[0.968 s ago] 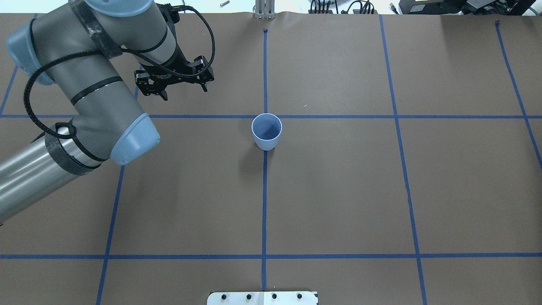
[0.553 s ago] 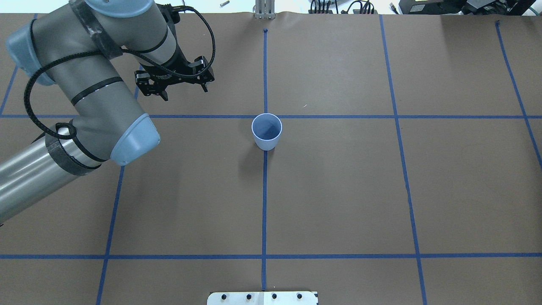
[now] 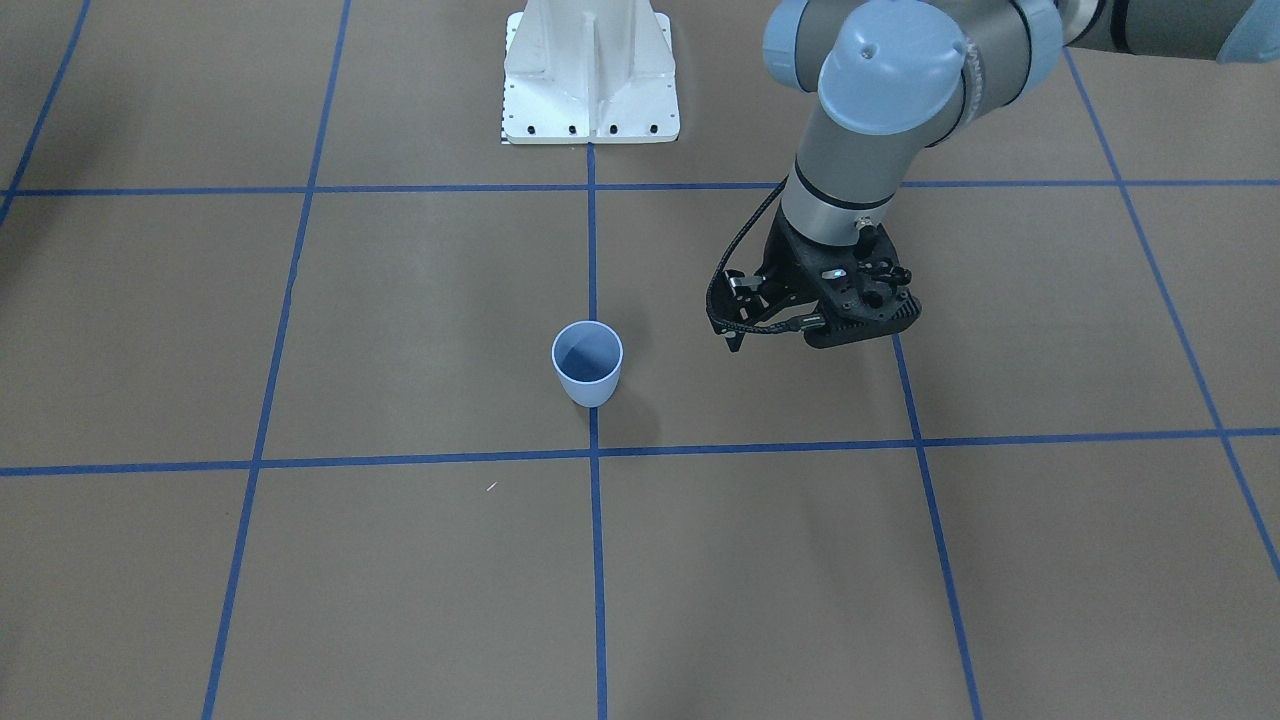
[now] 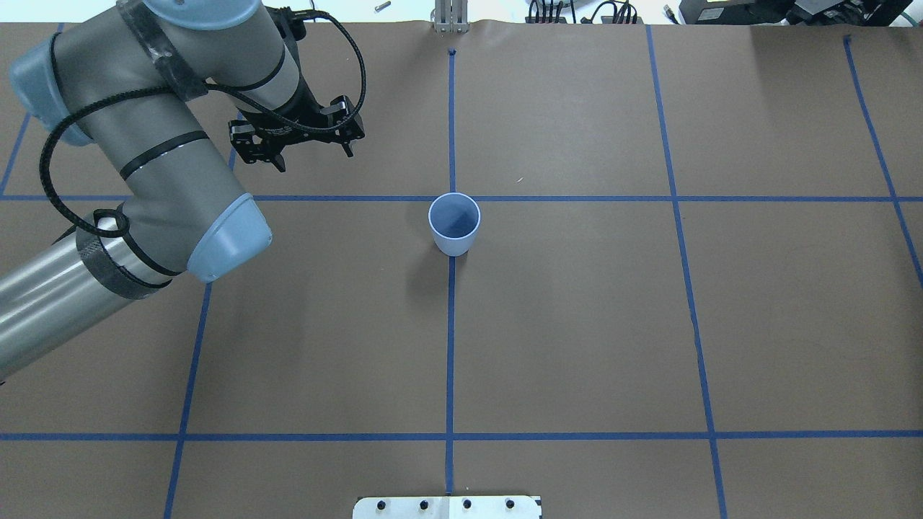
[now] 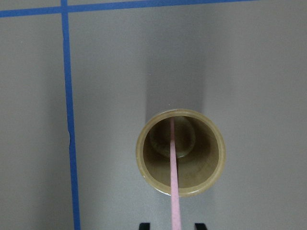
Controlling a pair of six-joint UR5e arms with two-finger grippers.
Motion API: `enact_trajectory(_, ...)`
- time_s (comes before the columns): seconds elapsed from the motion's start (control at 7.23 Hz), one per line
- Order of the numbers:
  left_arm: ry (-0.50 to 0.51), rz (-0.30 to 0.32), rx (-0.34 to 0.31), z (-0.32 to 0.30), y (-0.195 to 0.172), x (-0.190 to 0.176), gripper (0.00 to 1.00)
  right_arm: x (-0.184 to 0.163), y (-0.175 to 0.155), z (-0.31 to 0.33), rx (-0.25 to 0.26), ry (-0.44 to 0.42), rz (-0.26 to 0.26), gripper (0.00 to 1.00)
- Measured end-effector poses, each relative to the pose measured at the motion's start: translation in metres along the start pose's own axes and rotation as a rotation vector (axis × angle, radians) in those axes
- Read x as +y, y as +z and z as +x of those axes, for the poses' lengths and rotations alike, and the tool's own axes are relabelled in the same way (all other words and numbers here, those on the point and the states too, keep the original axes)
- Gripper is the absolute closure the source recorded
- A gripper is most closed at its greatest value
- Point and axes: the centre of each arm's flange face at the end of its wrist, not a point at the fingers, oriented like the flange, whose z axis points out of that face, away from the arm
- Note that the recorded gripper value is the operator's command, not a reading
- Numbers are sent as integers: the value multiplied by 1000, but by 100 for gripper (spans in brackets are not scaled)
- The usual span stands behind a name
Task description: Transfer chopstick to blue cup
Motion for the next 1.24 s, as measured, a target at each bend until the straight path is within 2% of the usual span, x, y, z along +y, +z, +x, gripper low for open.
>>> enact_trajectory(1.24,1,1,2,1,-1,0,1,2,4,2,-2,13,-15,54)
